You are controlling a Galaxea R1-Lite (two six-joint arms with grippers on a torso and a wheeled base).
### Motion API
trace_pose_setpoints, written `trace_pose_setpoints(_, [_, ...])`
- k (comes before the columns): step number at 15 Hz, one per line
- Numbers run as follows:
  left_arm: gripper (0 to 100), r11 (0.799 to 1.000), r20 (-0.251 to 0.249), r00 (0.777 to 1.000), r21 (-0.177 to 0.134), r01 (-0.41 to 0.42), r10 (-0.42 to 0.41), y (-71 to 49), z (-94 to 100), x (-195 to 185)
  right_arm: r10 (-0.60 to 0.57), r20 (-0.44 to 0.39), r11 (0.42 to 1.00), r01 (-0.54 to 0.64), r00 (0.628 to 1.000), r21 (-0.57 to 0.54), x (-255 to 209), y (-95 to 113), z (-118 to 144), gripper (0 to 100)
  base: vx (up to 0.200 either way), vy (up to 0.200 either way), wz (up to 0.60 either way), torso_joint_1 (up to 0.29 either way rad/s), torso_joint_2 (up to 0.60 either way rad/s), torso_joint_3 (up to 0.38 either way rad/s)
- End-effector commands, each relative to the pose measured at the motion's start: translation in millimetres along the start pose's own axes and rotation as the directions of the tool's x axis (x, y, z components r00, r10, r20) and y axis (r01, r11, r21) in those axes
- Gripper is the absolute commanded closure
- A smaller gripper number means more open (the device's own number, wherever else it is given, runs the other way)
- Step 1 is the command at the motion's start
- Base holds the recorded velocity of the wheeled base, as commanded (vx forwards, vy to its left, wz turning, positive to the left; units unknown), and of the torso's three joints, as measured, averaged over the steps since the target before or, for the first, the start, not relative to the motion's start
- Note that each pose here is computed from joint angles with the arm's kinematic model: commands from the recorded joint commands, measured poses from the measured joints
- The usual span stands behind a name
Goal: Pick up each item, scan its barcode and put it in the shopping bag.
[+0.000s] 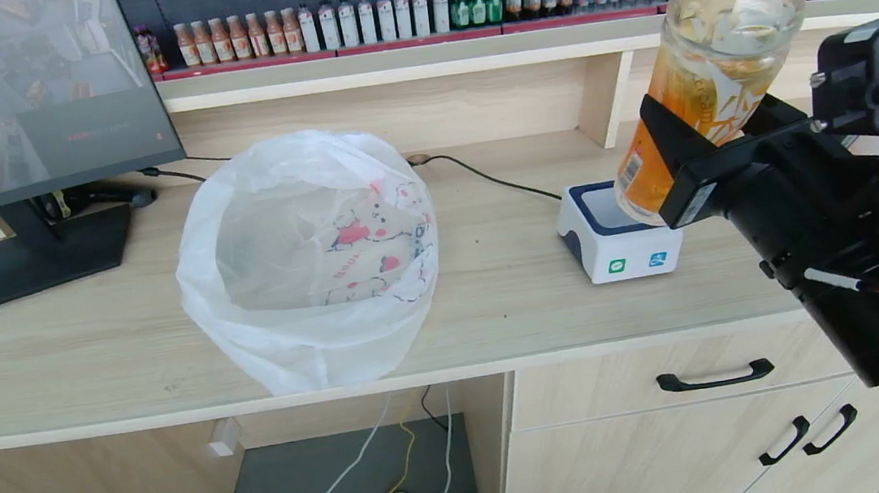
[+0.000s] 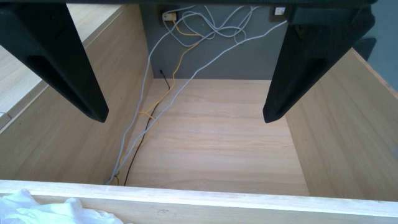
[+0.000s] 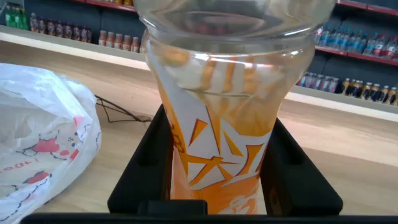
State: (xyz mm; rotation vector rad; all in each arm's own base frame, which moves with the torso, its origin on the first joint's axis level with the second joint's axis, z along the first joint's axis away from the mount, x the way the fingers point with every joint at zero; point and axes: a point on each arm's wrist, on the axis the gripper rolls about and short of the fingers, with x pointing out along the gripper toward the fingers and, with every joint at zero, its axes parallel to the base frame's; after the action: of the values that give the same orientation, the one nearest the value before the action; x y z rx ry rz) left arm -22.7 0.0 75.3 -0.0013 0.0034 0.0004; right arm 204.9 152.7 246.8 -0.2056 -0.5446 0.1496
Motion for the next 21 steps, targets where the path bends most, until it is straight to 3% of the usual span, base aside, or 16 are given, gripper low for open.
trace_pose_setpoints(1, [0, 1.0, 0.0, 1.0, 0.0, 0.0, 0.0, 0.0, 0.0, 0, -0.002, 0.023, 0.998, 0.004, 1.0, -0.057, 7, -4, 0, 100, 0.0, 0.0, 0.0, 0.0, 0.0, 0.0])
trace_pose_setpoints(7, [0, 1.0, 0.0, 1.0, 0.0, -0.001, 0.001, 0.0, 0.0, 0, 0.102, 0.098, 0.977, -0.081, 0.99, -0.199, 23, -6, -4, 100, 0.0, 0.0, 0.0, 0.0, 0.0, 0.0])
trace_pose_setpoints(13, [0, 1.0, 0.0, 1.0, 0.0, 0.0, 0.0, 0.0, 0.0, 0, 0.3, 0.115, 0.861, -0.217, 0.947, -0.46, 42, -26, 14, 100, 0.0, 0.0, 0.0, 0.0, 0.0, 0.0])
trace_pose_setpoints(18, [0, 1.0, 0.0, 1.0, 0.0, 0.0, 0.0, 0.0, 0.0, 0, 0.418, 0.064, 0.775, -0.318, 0.906, -0.547, 38, -34, -8, 100, 0.0, 0.0, 0.0, 0.0, 0.0, 0.0])
trace_pose_setpoints(21, [0, 1.0, 0.0, 1.0, 0.0, 0.0, 0.0, 0.0, 0.0, 0, 0.446, 0.061, 0.724, -0.32, 0.893, -0.611, 39, -51, -16, 100, 0.0, 0.0, 0.0, 0.0, 0.0, 0.0])
